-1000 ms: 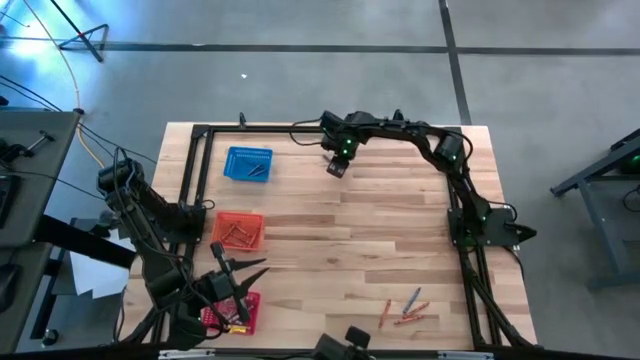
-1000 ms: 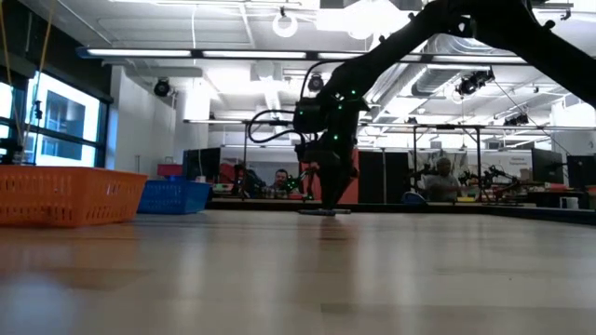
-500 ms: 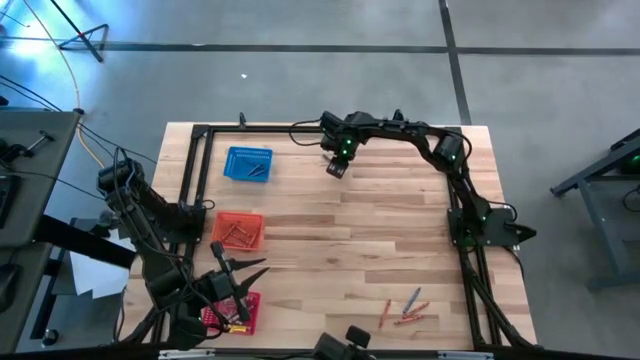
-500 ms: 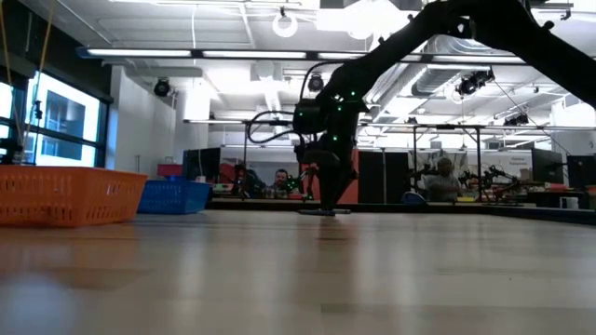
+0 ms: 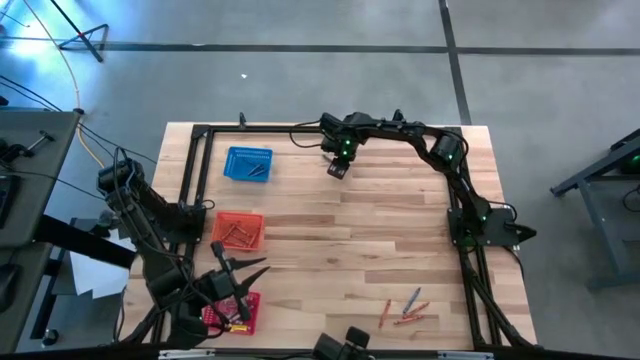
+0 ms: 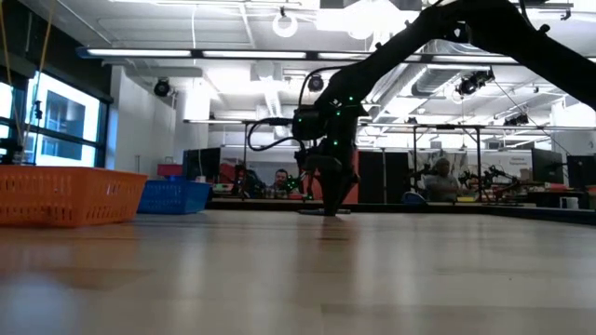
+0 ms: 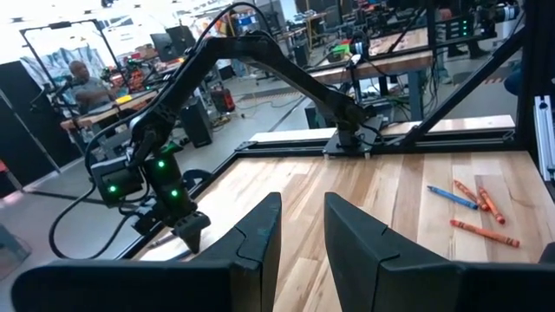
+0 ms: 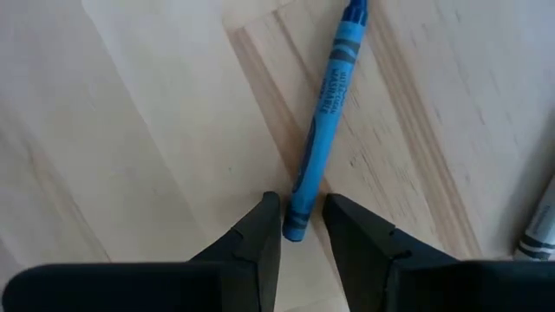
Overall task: Sort crayons
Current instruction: Put the blue crayon into the blue bin
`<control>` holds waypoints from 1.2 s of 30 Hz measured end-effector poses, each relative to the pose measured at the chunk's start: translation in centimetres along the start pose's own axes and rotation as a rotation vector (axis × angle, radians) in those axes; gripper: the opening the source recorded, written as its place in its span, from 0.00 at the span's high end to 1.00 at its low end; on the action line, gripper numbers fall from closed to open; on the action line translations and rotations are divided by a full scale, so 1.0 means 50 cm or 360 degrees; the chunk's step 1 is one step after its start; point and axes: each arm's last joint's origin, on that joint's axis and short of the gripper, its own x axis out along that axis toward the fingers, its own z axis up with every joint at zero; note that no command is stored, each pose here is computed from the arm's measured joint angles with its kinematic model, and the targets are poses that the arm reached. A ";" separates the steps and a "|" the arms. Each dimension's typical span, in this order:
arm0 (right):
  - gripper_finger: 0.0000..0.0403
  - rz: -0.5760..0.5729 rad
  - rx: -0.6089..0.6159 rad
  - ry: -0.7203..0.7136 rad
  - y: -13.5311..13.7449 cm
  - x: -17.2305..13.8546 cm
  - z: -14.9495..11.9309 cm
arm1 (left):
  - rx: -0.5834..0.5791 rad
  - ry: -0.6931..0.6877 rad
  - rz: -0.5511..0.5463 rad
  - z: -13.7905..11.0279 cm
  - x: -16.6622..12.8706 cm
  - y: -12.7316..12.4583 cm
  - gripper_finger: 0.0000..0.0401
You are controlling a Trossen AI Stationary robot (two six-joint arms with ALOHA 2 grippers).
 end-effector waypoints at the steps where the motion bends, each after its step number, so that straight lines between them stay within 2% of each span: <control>1: 0.77 -0.0007 0.0000 0.0000 0.000 0.000 0.000 | -0.0001 0.0000 0.0002 0.000 0.001 0.000 0.81; 4: 0.83 -0.0026 0.0007 -0.0001 0.000 0.000 0.000 | -0.0001 0.0002 0.0007 0.000 0.003 0.000 0.81; 8: 0.96 -0.0026 0.0011 -0.0001 -0.001 0.000 0.000 | 0.0000 0.0002 0.0007 0.000 0.003 0.000 0.81; 16: 0.99 -0.0018 0.0044 0.0018 0.006 -0.008 -0.004 | -0.0003 0.0002 0.0007 0.000 0.003 0.000 0.81; 21: 0.99 -0.0036 0.0039 -0.0045 0.024 -0.051 -0.006 | -0.0005 0.0001 0.0007 0.000 0.003 0.000 0.81; 25: 0.99 -0.0053 0.0018 -0.0195 0.055 -0.129 -0.005 | -0.0053 -0.0004 0.0017 0.000 0.003 0.001 0.81; 31: 1.00 -0.0054 -0.0108 -0.0339 0.134 -0.210 -0.018 | -0.0065 -0.0001 0.0024 -0.002 0.005 0.002 0.81; 36: 1.00 -0.0156 -0.0185 -0.0406 0.189 -0.261 -0.057 | 0.0048 0.0018 0.0037 -0.016 0.006 0.012 0.81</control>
